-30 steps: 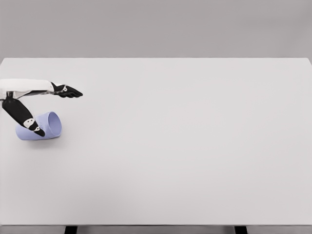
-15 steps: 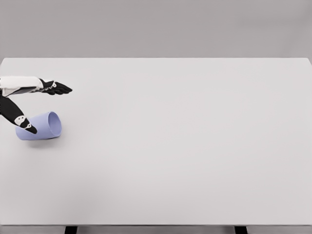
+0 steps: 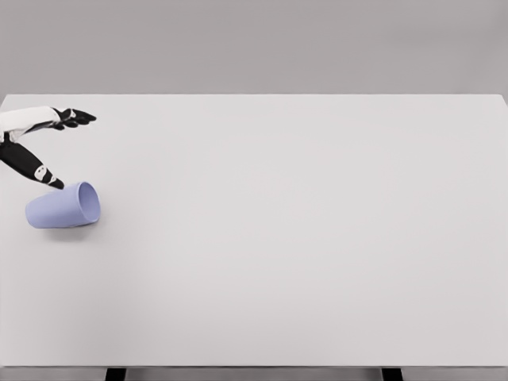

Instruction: Flip the cup with left arm and place it on the table

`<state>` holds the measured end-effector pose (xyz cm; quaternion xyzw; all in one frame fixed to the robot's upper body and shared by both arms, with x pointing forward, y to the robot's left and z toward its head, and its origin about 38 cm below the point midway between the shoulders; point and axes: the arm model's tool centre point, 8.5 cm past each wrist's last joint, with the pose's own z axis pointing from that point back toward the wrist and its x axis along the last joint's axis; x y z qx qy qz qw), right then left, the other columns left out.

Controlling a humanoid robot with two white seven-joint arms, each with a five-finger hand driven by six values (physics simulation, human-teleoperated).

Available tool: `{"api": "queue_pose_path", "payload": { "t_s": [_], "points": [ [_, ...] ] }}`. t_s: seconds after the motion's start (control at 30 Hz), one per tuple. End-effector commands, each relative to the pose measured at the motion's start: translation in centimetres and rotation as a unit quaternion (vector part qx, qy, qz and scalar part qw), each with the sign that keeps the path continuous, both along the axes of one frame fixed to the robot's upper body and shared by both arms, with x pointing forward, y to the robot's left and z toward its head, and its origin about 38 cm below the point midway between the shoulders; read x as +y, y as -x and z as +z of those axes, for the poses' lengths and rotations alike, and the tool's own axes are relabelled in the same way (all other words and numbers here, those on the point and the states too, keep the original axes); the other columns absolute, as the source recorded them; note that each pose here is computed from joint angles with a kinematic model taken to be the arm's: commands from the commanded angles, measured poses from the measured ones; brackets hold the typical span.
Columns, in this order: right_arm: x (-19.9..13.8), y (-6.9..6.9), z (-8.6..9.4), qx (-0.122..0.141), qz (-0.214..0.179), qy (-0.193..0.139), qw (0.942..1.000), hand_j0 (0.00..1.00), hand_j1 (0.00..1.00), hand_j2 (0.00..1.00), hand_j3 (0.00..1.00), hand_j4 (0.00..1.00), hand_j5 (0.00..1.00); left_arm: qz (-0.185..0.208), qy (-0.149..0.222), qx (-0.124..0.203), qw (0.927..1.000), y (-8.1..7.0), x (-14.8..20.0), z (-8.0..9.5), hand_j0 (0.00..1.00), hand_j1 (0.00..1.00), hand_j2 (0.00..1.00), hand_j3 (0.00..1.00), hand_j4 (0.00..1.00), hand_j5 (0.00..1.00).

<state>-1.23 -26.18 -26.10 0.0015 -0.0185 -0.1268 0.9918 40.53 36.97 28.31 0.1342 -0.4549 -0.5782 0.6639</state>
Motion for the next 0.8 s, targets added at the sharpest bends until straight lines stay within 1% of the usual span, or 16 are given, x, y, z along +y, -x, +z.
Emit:
{"api": "queue_pose_path", "payload": {
  "t_s": [0.0, 0.07, 0.13, 0.23, 0.3, 0.37, 0.4, 0.5, 0.6, 0.67, 0.77],
  "points": [
    [0.0, 0.0, 0.0, -0.001, 0.000, 0.000, 1.0000, 1.00, 1.00, 1.00, 1.00, 1.00, 1.00, 0.007, -0.006, -0.009, 0.9999, -0.2, 0.1, 0.1, 1.00, 1.00, 1.00, 1.00, 1.00, 1.00],
    [0.0, 0.0, 0.0, 0.000, 0.000, 0.000, 1.0000, 1.00, 1.00, 1.00, 1.00, 1.00, 1.00, 0.009, -0.008, 0.003, 0.9999, 0.1, 0.2, -0.8, 1.00, 1.00, 1.00, 1.00, 1.00, 1.00],
    [0.0, 0.0, 0.0, 0.000, 0.000, 0.000, 1.0000, 1.00, 1.00, 1.00, 1.00, 1.00, 1.00, 0.015, -0.020, 0.014, 0.9996, 0.4, 0.5, -1.9, 1.00, 1.00, 1.00, 1.00, 1.00, 1.00],
    [0.0, 0.0, 0.0, -0.001, 0.000, 0.000, 1.0000, 1.00, 1.00, 1.00, 1.00, 1.00, 1.00, 0.021, -0.027, 0.021, 0.9992, 0.5, 0.7, -2.4, 1.00, 1.00, 1.00, 1.00, 1.00, 1.00],
    [0.0, 0.0, 0.0, 0.000, 0.000, 0.000, 1.0000, 1.00, 1.00, 1.00, 1.00, 1.00, 1.00, 0.016, -0.031, 0.031, 0.9989, 0.6, 0.4, -3.4, 1.00, 1.00, 1.00, 1.00, 1.00, 1.00],
    [0.0, 0.0, 0.0, 0.000, 0.000, 0.000, 1.0000, 1.00, 1.00, 1.00, 1.00, 1.00, 1.00, 0.013, -0.036, 0.030, 0.9988, 0.6, 0.3, -3.6, 1.00, 1.00, 1.00, 1.00, 1.00, 1.00],
    [0.0, 0.0, 0.0, 0.000, 0.000, 0.000, 1.0000, 1.00, 1.00, 1.00, 1.00, 1.00, 1.00, 0.010, -0.037, 0.036, 0.9986, 0.7, 0.1, -4.2, 1.00, 1.00, 1.00, 1.00, 1.00, 1.00],
    [0.0, 0.0, 0.0, 0.000, 0.000, 0.000, 1.0000, 1.00, 1.00, 1.00, 1.00, 1.00, 1.00, 0.006, -0.038, 0.042, 0.9984, 0.8, -0.2, -4.6, 1.00, 1.00, 1.00, 1.00, 1.00, 1.00],
    [0.0, 0.0, 0.0, 0.000, 0.000, 0.000, 1.0000, 1.00, 1.00, 1.00, 1.00, 1.00, 1.00, 0.003, -0.052, 0.039, 0.9979, 0.7, -0.3, -4.9, 1.00, 1.00, 1.00, 1.00, 1.00, 1.00],
    [0.0, 0.0, 0.0, -0.001, 0.000, 0.000, 1.0000, 1.00, 1.00, 1.00, 1.00, 1.00, 1.00, -0.001, -0.053, 0.052, 0.9972, 1.0, -0.7, -6.3, 1.00, 1.00, 1.00, 1.00, 1.00, 1.00],
    [0.0, 0.0, 0.0, 0.000, 0.000, 0.000, 1.0000, 1.00, 1.00, 1.00, 1.00, 1.00, 1.00, -0.003, -0.056, 0.051, 0.9971, 1.1, -0.7, -6.5, 1.00, 1.00, 1.00, 1.00, 1.00, 1.00]
  ]
}}
